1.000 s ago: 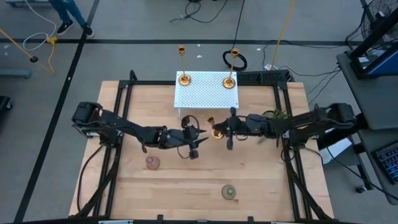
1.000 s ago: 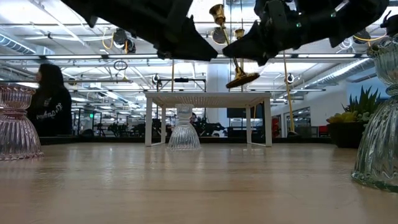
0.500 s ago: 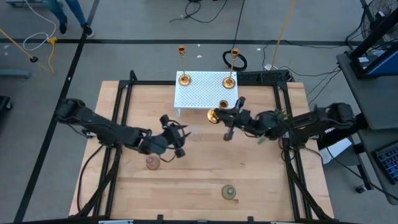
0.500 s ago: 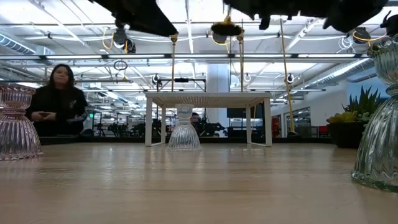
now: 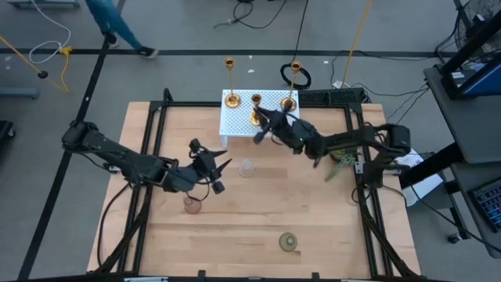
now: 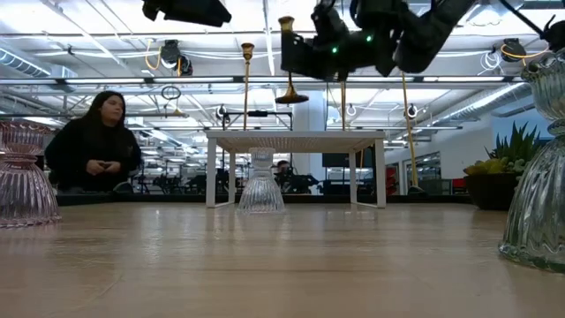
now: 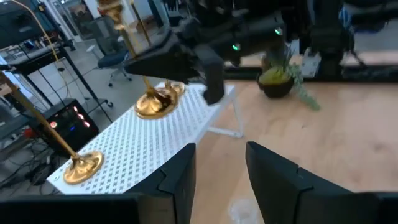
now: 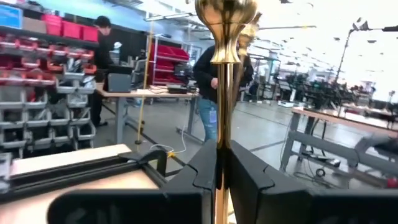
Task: Pick & Place candle stick holders
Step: Put the gold candle holder on the shelf aligned with the other gold candle holders
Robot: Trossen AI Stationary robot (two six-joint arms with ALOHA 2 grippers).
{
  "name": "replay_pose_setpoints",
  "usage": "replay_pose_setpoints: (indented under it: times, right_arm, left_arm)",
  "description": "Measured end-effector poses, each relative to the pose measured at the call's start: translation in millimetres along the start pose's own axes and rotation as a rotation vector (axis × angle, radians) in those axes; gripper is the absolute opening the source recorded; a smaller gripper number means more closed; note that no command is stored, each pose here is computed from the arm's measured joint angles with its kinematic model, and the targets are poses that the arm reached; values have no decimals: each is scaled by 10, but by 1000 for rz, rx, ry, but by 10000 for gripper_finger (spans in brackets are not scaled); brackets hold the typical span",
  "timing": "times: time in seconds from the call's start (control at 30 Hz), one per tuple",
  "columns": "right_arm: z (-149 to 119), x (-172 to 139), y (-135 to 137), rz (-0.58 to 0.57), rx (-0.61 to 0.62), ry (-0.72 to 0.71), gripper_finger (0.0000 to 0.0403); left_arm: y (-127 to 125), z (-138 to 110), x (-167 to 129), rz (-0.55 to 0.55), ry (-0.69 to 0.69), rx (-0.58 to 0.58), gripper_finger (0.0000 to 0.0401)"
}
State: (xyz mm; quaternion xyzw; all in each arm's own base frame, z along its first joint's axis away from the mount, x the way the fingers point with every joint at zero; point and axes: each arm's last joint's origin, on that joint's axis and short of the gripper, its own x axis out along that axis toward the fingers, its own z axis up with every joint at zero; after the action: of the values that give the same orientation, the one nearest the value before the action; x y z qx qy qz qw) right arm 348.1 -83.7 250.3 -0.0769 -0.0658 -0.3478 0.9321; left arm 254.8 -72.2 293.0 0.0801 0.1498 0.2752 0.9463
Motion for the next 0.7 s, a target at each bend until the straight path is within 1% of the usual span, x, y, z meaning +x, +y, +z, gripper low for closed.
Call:
replay_pose_setpoints:
  times: [0.13,0.33,0.43,0.7]
  right_arm:
    - [-130,165,-135,-50,44,15,15]
    - [-308,336,-241,-76,28,47,15]
    - [-377,380,-319,-99,43,62,15]
    - [-427,446,-516,-150,57,74,15]
  left_arm:
    - [-6,-26,-9,-3,17,21,147]
    - [-3,-45,-7,0,30,15,147]
    - [-6,-46,-10,-2,30,14,147]
    - [-6,-52,-10,-2,34,19,147]
